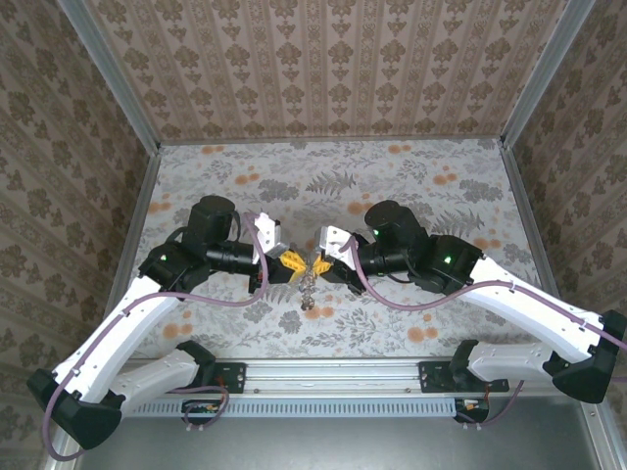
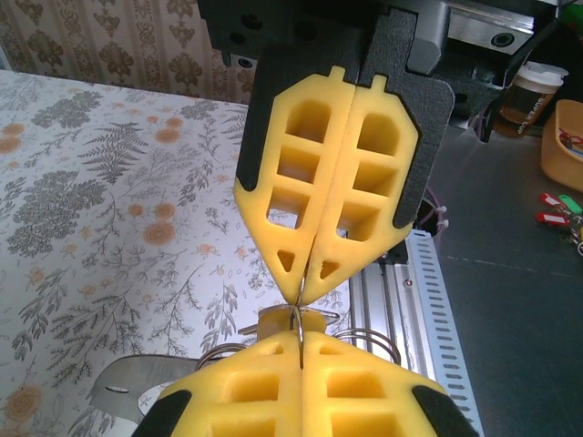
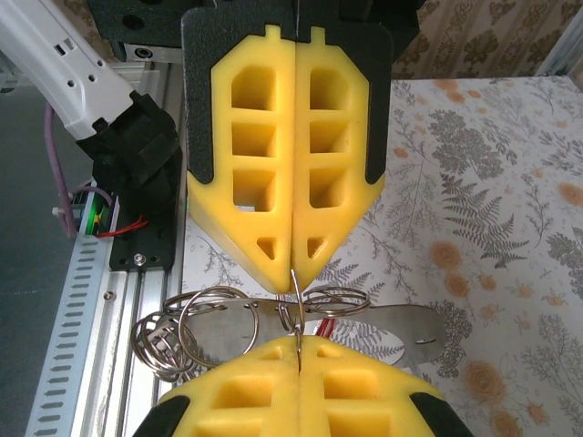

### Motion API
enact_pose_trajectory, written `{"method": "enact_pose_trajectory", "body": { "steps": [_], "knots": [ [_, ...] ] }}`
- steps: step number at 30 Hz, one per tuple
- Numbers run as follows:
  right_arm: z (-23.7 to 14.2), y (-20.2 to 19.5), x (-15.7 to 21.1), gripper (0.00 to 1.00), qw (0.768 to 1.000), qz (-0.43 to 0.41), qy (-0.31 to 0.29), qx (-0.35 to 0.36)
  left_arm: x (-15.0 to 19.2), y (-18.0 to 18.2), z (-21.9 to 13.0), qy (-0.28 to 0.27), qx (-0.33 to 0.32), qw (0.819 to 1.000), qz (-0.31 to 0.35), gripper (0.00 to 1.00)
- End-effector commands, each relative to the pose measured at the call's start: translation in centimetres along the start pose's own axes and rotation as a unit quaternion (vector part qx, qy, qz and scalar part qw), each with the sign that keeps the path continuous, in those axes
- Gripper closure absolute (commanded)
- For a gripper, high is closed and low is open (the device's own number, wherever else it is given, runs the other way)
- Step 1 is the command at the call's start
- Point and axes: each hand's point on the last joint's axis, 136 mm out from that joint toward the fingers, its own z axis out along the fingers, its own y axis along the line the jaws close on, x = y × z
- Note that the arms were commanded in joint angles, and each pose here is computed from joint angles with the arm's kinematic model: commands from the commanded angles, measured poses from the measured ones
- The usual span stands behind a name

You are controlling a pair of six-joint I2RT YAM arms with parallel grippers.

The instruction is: Put the keys on the keyring

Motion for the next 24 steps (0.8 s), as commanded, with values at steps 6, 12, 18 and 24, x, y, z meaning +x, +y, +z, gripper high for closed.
{"method": "enact_pose_trajectory", "body": {
  "steps": [6, 12, 18, 24],
  "knots": [
    [-0.24, -0.57, -1.5, 1.0, 0.999, -0.002, -0.026, 0.018, -1.12, -0.92, -0.35, -0.02, 0.013, 1.0, 0.021, 1.0],
    [-0.09, -0.48, -1.66, 1.0, 0.999, -0.002, -0.03, 0.014, -1.12, -0.92, -0.37, -0.02, 0.012, 1.0, 0.021, 1.0],
    [0.01, -0.35, -1.99, 1.0, 0.999, -0.006, -0.033, 0.011, -1.11, -0.78, -0.34, -0.019, 0.009, 1.0, 0.02, 1.0],
    [0.33, 0.09, -1.38, 1.0, 1.0, -0.016, -0.019, 0.009, -1.15, -0.61, -0.29, -0.021, 0.011, 1.0, 0.014, 1.0]
  ]
}}
